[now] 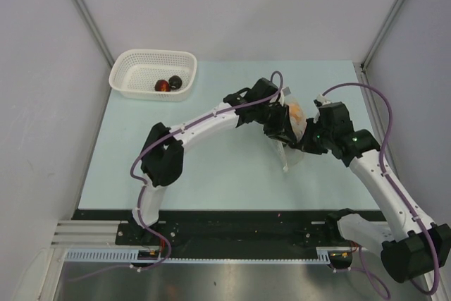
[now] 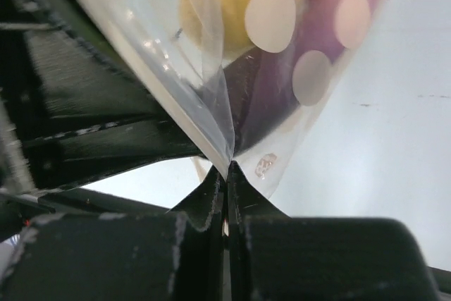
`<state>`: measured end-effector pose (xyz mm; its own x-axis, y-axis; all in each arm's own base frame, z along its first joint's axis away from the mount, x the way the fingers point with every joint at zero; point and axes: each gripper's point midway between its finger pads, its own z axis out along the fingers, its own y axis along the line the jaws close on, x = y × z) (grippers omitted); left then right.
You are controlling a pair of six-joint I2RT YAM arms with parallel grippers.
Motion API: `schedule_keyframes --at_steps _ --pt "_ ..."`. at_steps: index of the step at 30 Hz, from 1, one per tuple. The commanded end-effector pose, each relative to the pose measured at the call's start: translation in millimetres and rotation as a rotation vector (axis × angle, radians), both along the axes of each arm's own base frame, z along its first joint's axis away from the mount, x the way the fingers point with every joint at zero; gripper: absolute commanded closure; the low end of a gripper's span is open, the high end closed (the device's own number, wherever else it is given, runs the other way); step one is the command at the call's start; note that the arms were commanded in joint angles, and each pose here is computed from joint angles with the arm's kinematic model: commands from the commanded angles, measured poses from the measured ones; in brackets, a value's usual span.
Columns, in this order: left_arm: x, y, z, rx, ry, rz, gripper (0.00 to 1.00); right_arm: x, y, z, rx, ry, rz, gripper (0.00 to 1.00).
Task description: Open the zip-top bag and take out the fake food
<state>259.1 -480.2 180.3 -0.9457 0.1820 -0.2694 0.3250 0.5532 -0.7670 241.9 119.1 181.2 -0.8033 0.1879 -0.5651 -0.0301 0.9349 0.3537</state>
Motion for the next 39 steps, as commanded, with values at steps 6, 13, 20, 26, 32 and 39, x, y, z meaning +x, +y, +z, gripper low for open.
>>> schedule_keyframes --at_steps 6,13,20,26,32,39 --pt "-31.2 32.8 64.4 -0.028 -0.086 -0.098 1.00 23.0 -42.8 -2.2 -0.013 -0.006 -0.123 1.00" --pt "-53.4 53.2 114.1 -0.113 -0.273 -0.212 1.00 23.6 -58.3 -2.5 -0.075 -0.004 -0.163 1.00" --pt "-66.6 93.5 136.5 -0.107 -0.457 -0.273 1.00 23.8 -80.6 2.1 -0.123 0.022 -0.249 1.00" --pt "-57.7 126.4 152.7 -0.273 -0.567 -0.233 1.00 18.3 -80.9 13.1 -0.104 0.045 -0.281 1.00" --pt "2.9 174.7 185.9 -0.358 -0.724 -0.073 1.00 10.1 -100.5 21.4 -0.144 0.073 -0.348 1.00" --pt "184.5 288.7 133.7 0.020 -0.644 0.554 1.00 -10.4 -125.5 35.9 -0.183 0.106 -0.430 1.00"
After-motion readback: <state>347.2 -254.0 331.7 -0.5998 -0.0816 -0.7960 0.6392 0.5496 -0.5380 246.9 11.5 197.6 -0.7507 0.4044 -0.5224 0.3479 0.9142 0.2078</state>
